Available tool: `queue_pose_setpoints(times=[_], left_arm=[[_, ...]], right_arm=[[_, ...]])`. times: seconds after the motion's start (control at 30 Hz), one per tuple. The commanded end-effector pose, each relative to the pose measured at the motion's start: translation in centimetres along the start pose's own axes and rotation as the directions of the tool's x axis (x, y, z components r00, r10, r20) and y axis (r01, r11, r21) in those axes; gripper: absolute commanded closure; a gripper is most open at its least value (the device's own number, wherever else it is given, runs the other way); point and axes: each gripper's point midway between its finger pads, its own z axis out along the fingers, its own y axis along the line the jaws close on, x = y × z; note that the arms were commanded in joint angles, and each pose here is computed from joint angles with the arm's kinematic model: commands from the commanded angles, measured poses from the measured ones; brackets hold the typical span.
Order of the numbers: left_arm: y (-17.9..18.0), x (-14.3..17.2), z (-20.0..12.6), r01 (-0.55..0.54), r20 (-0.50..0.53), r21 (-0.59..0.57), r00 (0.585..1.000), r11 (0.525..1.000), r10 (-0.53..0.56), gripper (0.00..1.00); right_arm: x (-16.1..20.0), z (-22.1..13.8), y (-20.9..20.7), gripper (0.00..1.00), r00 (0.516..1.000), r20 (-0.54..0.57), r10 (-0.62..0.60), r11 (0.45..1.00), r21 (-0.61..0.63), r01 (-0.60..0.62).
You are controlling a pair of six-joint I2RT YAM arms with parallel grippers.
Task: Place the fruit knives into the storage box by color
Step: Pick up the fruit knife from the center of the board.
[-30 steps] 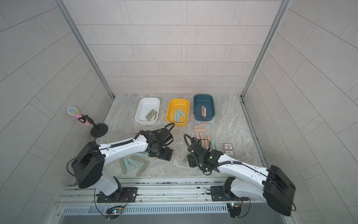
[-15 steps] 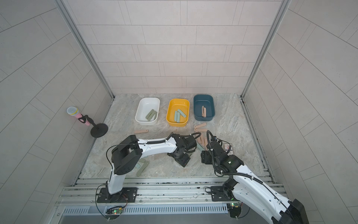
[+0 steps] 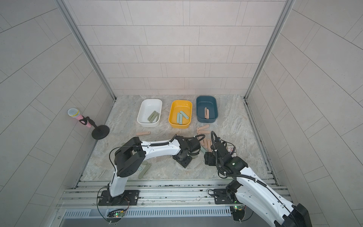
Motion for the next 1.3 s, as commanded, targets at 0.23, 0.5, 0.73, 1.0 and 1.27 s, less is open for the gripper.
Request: queue_pose_setpoints(times=[0.23, 0.5, 0.73, 1.0, 1.27], left_arm=[[0.6, 0.1, 4.0, -0.043, -0.108, -0.052, 0.993, 0.998, 0.037, 0.21], [0.4, 0.3, 4.4, -0.029, -0.110, -0.038, 0.994, 0.999, 0.025, 0.49], [0.5, 0.1, 3.5, -0.018, -0.096, -0.021, 0.995, 1.000, 0.016, 0.65], [0.9, -0.4, 2.5, -0.001, -0.076, -0.003, 0.997, 1.000, 0.001, 0.69], [0.1, -1.3, 4.0, -0.017, -0.103, 0.025, 0.995, 1.000, 0.019, 0.43]], right_arm=[[-0.5, -0.4, -0.5, 0.23, 1.000, 0.008, 0.020, 1.000, 0.013, -0.020], [-0.6, -0.3, -0.6, 0.22, 1.000, 0.008, 0.026, 1.000, 0.015, -0.026], [-0.6, -0.2, -0.8, 0.23, 1.000, 0.010, 0.029, 0.999, 0.025, -0.029], [-0.6, 0.0, -0.8, 0.22, 1.000, 0.008, 0.028, 0.999, 0.027, -0.028], [-0.7, -0.4, -0.9, 0.22, 0.999, 0.017, 0.042, 0.999, 0.020, -0.043]])
